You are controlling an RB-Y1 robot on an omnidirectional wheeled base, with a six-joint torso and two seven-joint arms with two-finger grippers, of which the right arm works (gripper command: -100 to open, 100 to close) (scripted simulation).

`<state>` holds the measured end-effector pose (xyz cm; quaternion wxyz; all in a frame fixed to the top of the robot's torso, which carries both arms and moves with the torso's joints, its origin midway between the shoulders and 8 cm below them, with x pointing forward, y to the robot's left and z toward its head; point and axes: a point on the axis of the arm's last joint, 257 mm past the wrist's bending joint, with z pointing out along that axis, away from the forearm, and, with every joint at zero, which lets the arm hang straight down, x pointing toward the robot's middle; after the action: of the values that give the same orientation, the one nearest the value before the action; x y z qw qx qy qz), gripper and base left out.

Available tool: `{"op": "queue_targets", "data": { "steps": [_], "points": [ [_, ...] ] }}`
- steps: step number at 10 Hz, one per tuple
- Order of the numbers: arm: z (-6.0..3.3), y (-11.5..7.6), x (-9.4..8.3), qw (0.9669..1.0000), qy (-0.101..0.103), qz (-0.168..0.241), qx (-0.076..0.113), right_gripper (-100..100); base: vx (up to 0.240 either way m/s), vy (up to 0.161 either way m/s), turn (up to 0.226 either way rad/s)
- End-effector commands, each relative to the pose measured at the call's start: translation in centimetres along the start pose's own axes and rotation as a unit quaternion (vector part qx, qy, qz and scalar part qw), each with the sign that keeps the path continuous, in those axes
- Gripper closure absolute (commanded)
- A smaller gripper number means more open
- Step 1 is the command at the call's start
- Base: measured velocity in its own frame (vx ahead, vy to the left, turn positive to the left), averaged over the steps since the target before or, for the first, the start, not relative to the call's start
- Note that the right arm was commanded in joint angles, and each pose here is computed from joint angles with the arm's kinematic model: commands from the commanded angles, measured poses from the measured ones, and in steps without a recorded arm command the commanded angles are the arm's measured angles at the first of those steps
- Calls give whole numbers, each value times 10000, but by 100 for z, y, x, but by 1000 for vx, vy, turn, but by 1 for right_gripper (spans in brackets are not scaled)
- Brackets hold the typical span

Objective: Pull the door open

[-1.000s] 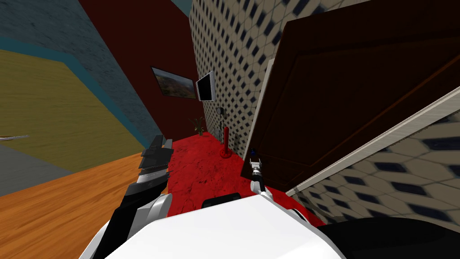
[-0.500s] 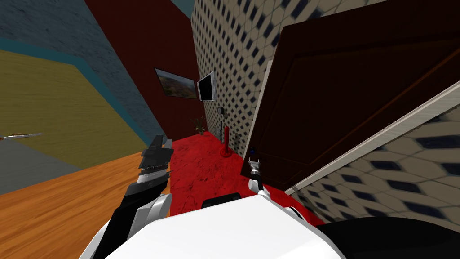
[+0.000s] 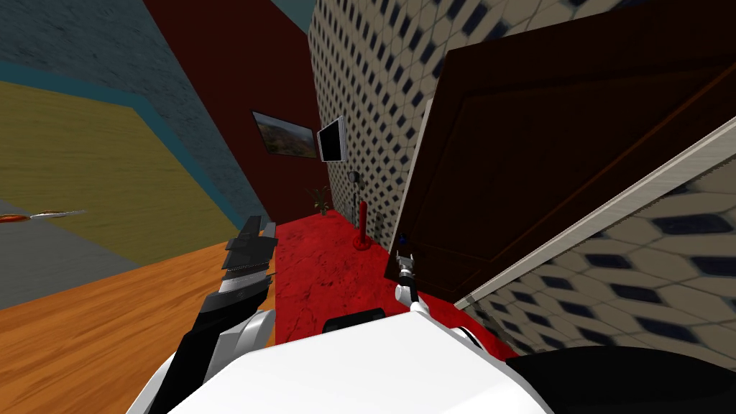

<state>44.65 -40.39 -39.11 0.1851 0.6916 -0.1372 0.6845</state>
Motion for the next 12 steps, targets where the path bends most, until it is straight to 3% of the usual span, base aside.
{"op": "queue_targets", "data": {
  "steps": [1, 3, 6, 8, 12],
  "points": [
    [2, -29, -3, 9998, -19, 222, -9, -100, -54, 4, 14],
    [5, -34, -3, 9997, -23, 255, -10, -100, -34, -1, 7],
    [5, 408, -57, 9995, -33, 283, -159, -100, 181, -12, 90],
    [4, 478, -62, 9994, -34, 283, -182, -100, 150, -14, 37],
    [-10, 990, -78, 9990, -26, 284, -344, -100, 150, -12, 79]
  ]
}}
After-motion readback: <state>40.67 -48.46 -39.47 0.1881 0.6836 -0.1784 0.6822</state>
